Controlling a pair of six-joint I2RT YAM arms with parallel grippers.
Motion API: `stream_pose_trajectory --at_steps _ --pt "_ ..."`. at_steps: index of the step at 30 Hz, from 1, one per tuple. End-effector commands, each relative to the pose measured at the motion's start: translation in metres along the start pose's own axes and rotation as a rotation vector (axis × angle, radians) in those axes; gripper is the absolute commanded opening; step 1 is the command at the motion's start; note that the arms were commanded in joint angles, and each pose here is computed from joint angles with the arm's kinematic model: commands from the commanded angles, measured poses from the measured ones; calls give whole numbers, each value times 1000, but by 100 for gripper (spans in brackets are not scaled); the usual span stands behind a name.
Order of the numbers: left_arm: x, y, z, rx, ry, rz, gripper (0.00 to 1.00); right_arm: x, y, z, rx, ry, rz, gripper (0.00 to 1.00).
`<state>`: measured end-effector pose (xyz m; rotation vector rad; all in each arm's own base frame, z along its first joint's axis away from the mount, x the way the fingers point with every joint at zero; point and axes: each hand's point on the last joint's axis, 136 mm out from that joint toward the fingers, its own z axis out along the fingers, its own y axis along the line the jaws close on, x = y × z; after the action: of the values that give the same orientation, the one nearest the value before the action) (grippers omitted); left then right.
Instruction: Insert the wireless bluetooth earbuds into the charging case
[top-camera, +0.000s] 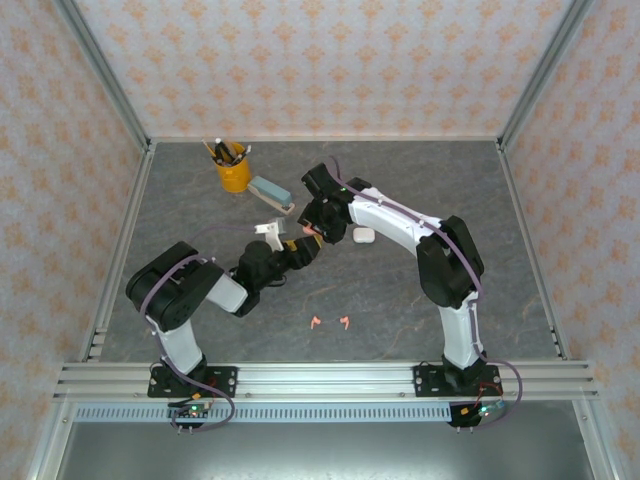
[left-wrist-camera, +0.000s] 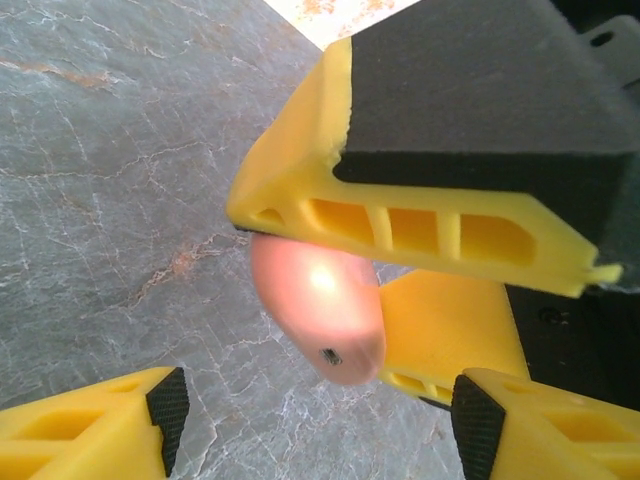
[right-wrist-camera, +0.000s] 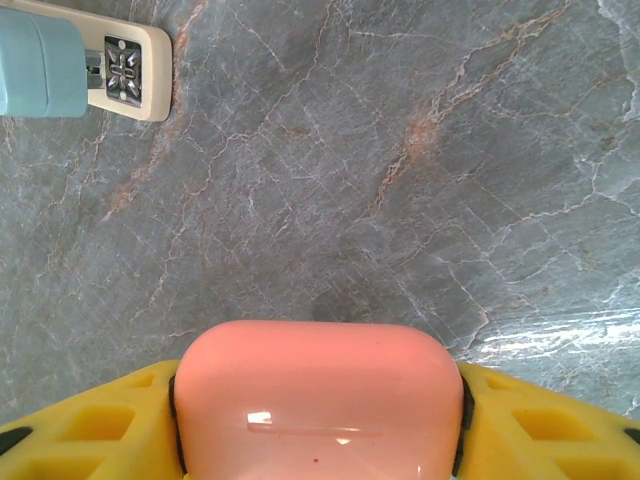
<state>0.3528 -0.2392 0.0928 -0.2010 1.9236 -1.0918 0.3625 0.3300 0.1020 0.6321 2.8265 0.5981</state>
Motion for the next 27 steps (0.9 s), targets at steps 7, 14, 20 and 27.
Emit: stream_pose_trajectory --at_steps 7,14,20,27 --pt "-19 -19 12 60 -70 8 68 -4 7 -2 -22 -2 14 58" --pt "-20 -18 17 59 -72 7 59 -3 7 1 -25 7 14 58" --pt "-22 -21 21 66 -77 5 47 -2 7 2 -26 9 14 58" --pt "-23 -21 22 64 -77 5 37 -2 7 3 -27 12 16 57"
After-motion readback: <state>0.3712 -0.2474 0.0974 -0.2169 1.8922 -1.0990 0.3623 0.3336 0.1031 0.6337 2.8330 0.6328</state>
